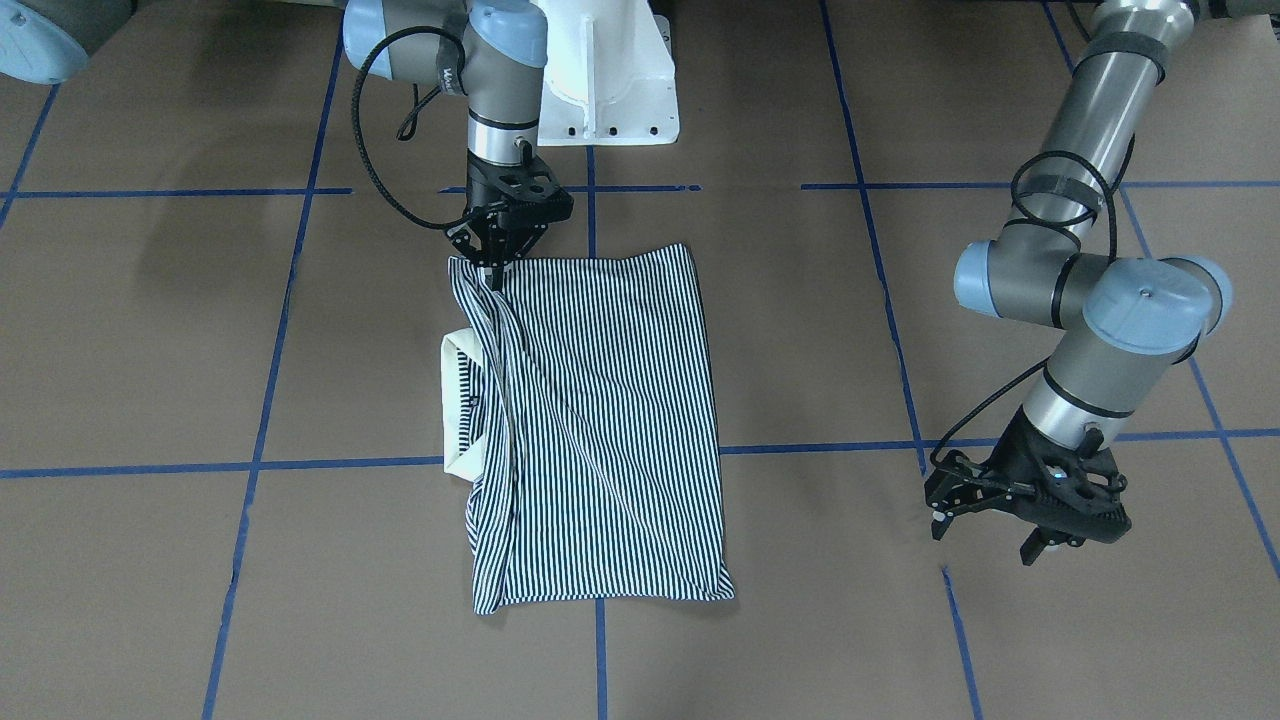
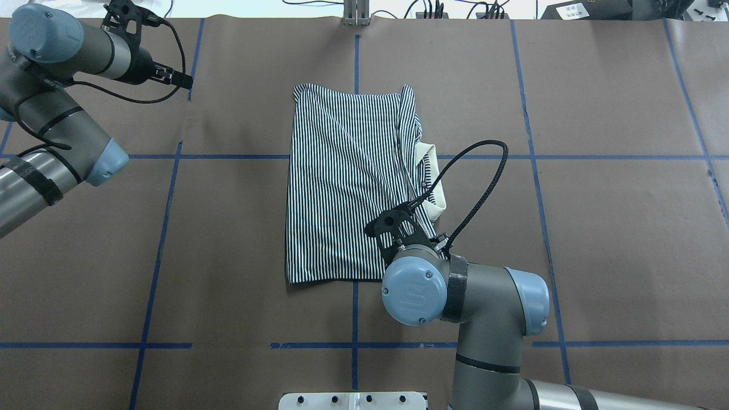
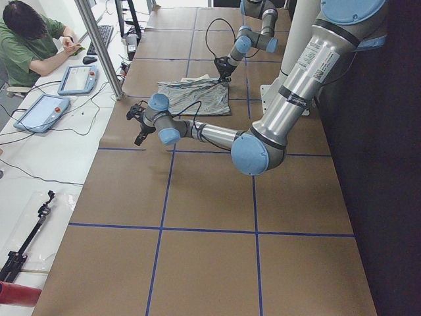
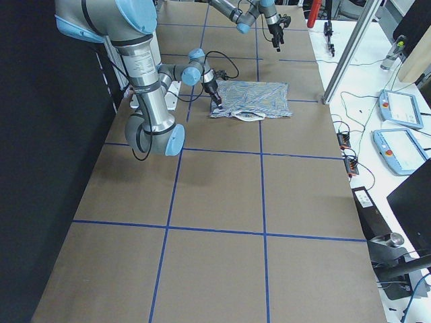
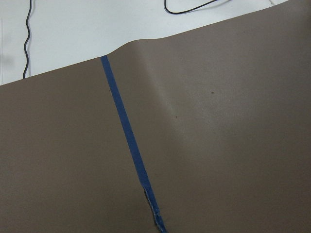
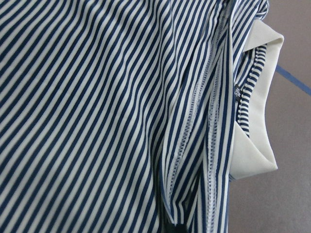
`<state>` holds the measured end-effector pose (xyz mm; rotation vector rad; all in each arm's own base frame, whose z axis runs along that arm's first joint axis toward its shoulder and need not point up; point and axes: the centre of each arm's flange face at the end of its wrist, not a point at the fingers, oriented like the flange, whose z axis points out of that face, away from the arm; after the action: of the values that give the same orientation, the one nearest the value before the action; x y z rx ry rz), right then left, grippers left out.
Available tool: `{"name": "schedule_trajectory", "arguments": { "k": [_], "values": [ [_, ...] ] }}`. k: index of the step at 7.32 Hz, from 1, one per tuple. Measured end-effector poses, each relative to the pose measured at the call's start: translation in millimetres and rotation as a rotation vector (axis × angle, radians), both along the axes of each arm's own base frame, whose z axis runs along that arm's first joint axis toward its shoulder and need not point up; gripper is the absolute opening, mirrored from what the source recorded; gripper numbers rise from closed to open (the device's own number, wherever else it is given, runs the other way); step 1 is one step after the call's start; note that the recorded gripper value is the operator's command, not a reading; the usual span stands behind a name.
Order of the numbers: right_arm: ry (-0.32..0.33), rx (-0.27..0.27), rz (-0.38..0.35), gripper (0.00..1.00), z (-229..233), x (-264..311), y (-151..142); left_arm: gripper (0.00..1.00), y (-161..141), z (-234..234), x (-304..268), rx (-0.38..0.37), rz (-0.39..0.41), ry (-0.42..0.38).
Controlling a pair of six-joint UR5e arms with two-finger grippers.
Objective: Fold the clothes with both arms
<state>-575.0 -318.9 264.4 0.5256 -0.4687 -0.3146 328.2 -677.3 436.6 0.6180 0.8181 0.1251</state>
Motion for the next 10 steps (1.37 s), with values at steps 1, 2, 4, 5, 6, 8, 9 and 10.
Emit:
{"name": "schedule_trajectory", "arguments": {
  "k": [1,2,4,5,6,8,9,10],
  "values": [
    [-0.005,0.002,0.004,0.0,0,7,-1,1.0,0,0,0,0.0,0.0,0.0],
    [-0.008,0.0,0.01,0.0,5,19,0,1.0,0,0,0,0.0,0.0,0.0],
    [-0.001,-0.023,0.031,0.0,31,44,11,1.0,0,0,0,0.0,0.0,0.0],
    [0.002,-0.039,0.042,0.63,42,48,18,1.0,0,0,0,0.0,-0.001,0.0],
    [0.003,-0.051,0.049,1.0,47,48,23,1.0,0,0,0,0.0,0.0,0.0],
    [-0.006,-0.056,0.051,1.0,46,47,28,1.0,0,0,0,0.0,-0.001,-0.001],
    [-0.031,-0.056,0.053,1.0,35,54,25,1.0,0,0,0,0.001,0.0,0.0],
    [-0.078,-0.072,0.054,1.0,17,70,16,1.0,0,-2,0,0.004,0.0,0.002]
  ]
}}
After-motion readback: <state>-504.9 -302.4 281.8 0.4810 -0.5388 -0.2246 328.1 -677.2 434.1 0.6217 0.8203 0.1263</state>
